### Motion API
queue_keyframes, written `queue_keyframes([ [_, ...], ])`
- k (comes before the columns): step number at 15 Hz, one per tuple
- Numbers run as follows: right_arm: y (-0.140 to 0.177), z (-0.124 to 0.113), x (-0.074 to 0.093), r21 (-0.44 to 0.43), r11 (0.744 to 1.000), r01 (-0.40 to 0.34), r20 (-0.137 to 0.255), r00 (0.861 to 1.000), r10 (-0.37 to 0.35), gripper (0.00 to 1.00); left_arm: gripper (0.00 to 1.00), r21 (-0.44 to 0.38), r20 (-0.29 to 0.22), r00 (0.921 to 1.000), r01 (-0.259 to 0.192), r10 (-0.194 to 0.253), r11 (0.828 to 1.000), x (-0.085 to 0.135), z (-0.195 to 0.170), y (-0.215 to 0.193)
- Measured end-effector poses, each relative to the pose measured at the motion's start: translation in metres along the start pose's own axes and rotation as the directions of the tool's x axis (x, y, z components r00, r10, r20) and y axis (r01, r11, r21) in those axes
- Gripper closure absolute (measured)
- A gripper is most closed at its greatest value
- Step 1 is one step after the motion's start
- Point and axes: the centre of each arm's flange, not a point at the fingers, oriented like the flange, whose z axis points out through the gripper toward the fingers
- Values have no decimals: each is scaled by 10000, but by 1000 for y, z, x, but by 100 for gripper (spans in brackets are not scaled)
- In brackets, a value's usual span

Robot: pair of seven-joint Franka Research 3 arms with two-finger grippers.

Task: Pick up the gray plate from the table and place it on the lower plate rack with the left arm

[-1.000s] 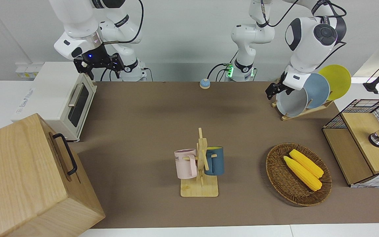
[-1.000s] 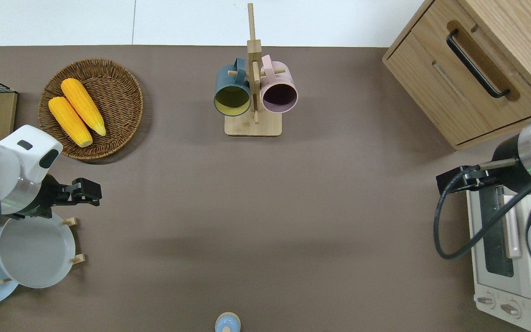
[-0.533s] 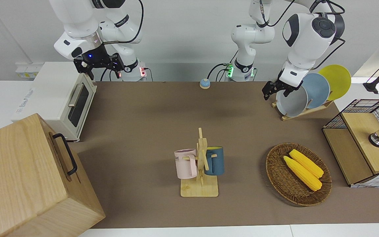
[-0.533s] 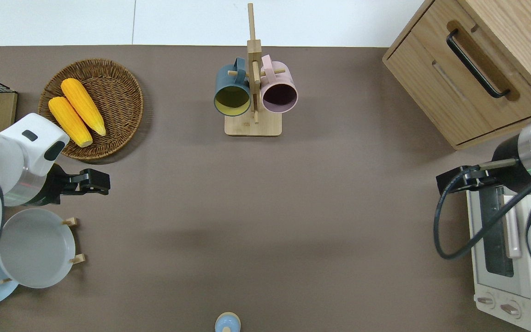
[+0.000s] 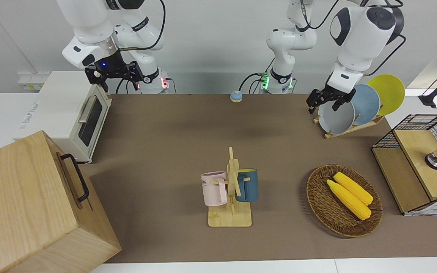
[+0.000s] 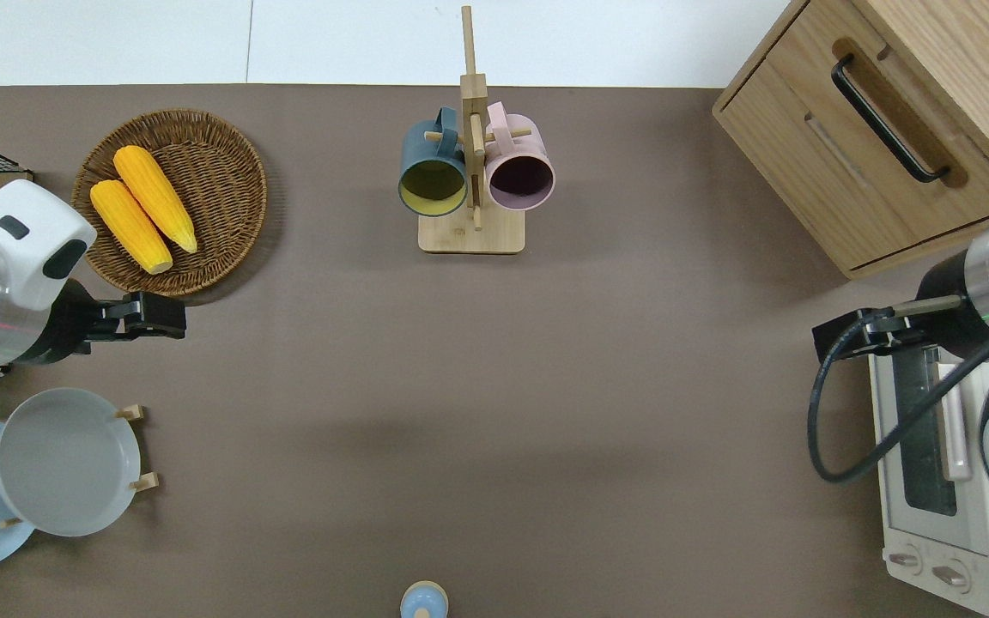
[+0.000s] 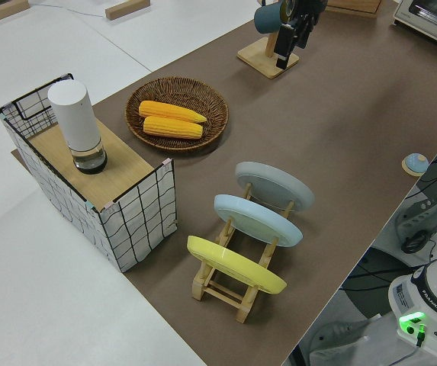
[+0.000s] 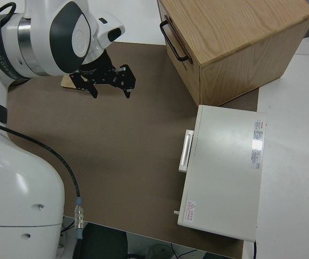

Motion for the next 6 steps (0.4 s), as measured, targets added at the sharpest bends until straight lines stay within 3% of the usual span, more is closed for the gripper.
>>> queue_keyframes([
  [6, 0, 0, 0, 0, 10000, 0, 0, 10000, 0, 1, 1, 35, 226, 9997, -106, 106, 9999, -6, -31, -2],
])
